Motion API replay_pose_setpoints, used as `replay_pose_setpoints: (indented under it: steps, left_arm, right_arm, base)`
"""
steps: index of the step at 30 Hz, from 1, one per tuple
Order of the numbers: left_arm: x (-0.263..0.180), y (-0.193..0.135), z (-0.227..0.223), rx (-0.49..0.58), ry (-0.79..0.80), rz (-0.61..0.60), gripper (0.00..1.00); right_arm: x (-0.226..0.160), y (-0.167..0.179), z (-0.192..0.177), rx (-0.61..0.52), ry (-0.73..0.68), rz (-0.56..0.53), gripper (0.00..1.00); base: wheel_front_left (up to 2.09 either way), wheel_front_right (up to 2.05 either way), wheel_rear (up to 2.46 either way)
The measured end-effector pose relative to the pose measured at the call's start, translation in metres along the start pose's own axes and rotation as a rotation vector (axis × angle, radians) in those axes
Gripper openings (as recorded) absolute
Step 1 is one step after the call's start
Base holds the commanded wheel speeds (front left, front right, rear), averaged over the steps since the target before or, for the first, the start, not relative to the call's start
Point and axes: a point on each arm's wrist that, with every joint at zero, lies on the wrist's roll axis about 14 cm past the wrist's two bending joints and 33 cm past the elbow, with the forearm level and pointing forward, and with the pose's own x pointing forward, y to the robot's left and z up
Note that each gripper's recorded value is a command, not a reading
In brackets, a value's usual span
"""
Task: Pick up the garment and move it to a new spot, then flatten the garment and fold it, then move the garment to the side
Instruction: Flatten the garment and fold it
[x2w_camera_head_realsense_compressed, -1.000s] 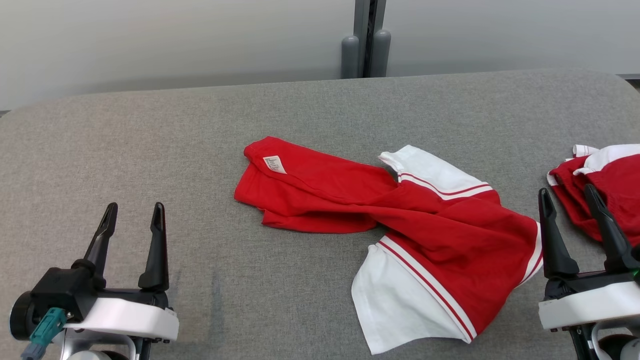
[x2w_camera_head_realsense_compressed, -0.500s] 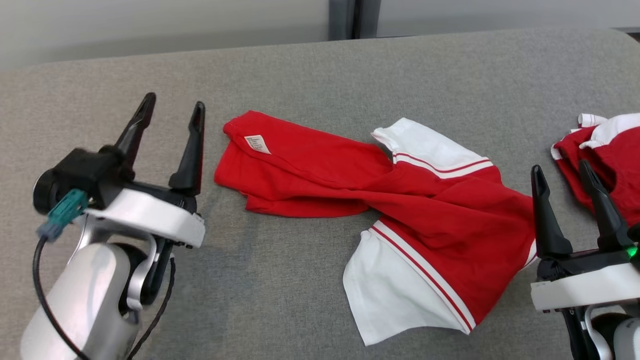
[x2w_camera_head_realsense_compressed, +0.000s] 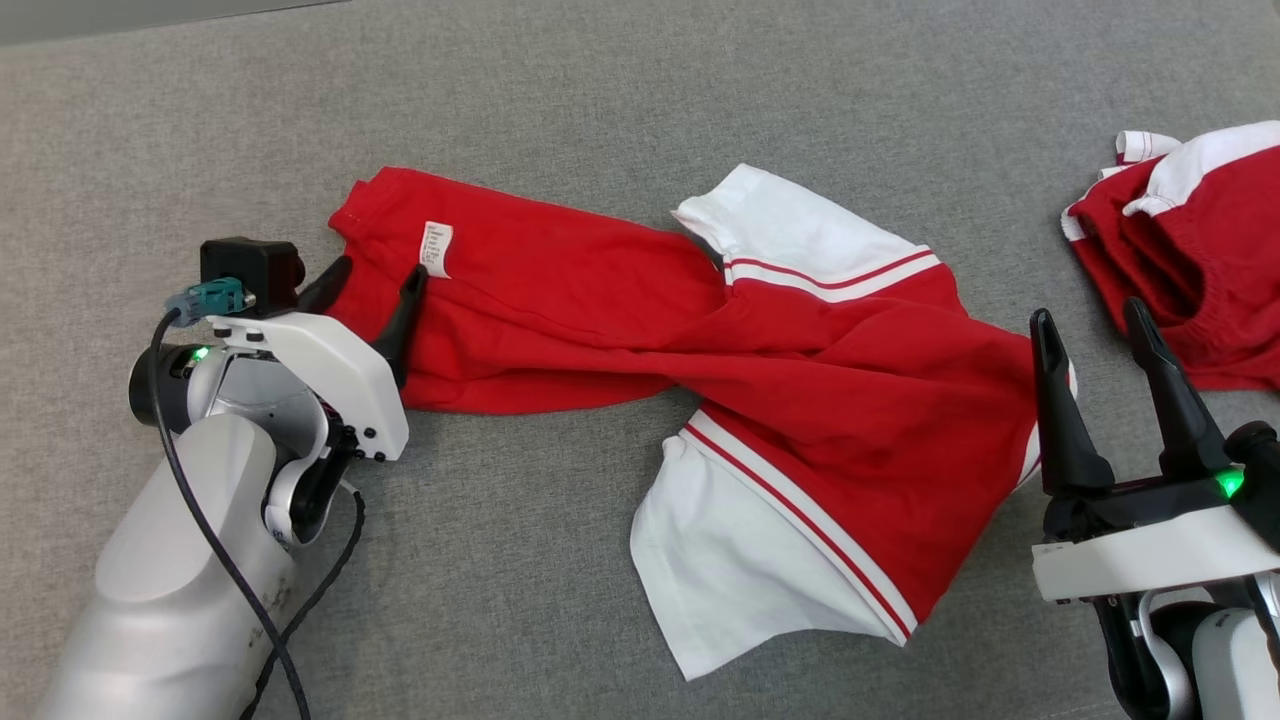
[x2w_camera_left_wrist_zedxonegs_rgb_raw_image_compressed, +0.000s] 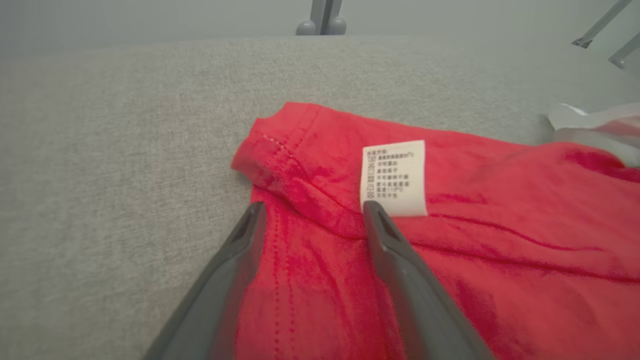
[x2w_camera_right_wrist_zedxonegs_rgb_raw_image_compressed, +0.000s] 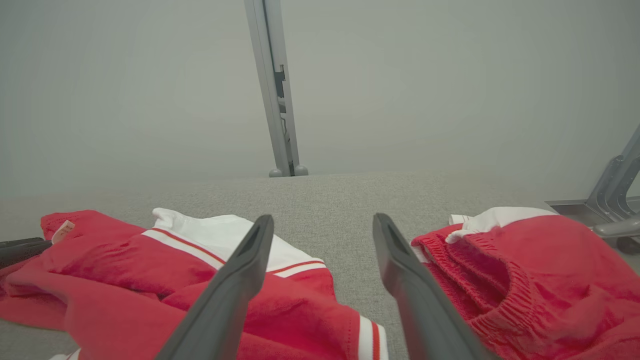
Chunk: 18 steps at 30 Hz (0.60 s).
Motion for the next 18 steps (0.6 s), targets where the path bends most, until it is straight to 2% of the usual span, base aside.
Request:
replay_pose_setpoints:
  steps: [7,8,9,10,18]
  left_arm:
    - [0.011,0.006,-0.018,-0.012,0.091,0.016,1.0]
    - [0.012,0.005,-0.019,-0.006,0.098,0.012,0.64]
    - [0.012,0.003,-0.019,-0.004,0.103,0.003,0.04]
    - [0.012,0.001,-0.02,-0.009,0.109,-0.005,0.0]
    - [0.004,0.002,-0.021,-0.016,0.07,0.004,0.0]
  right_arm:
    - [0.002,0.0,-0.004,0.024,0.002,-0.002,1.0]
    - [0.002,0.0,-0.004,0.026,0.001,-0.001,1.0]
    - [0.003,0.0,-0.004,0.027,0.0,0.0,1.0]
    - [0.003,0.0,-0.004,0.032,-0.004,0.0,1.0]
    - [0.003,0.003,0.002,0.056,-0.026,0.006,1.0]
  base:
    - [0.0,0.0,0.0]
    - [0.0,0.0,0.0]
    - [0.0,0.0,0.0]
    - [0.0,0.0,0.0]
    - [0.0,0.0,0.0]
